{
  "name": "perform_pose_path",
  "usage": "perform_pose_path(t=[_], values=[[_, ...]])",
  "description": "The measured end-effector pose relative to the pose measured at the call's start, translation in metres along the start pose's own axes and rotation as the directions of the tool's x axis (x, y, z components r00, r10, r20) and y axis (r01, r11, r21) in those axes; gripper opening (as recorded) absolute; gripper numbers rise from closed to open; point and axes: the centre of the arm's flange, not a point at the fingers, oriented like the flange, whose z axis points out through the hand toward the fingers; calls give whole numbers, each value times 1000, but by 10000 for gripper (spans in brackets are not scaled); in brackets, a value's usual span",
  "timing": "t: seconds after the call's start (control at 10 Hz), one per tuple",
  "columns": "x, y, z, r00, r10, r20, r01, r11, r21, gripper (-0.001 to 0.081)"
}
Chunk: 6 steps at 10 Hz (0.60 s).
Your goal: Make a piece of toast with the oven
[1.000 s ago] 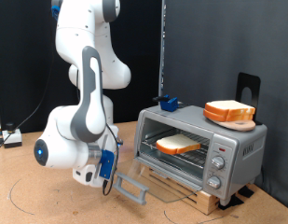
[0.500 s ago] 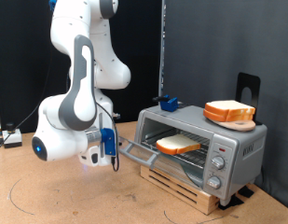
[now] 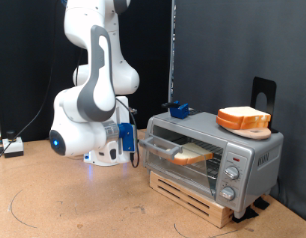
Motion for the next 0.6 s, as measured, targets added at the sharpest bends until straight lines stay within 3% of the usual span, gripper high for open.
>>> perform_pose_path(t=[0.2, 0.4, 0.6], values=[[-7, -8, 22, 1000, 12, 0, -12, 999, -31, 809], [-16, -16, 37, 999, 37, -40, -38, 998, -45, 809], [-25, -24, 22, 988, 90, -129, -99, 993, -63, 809]])
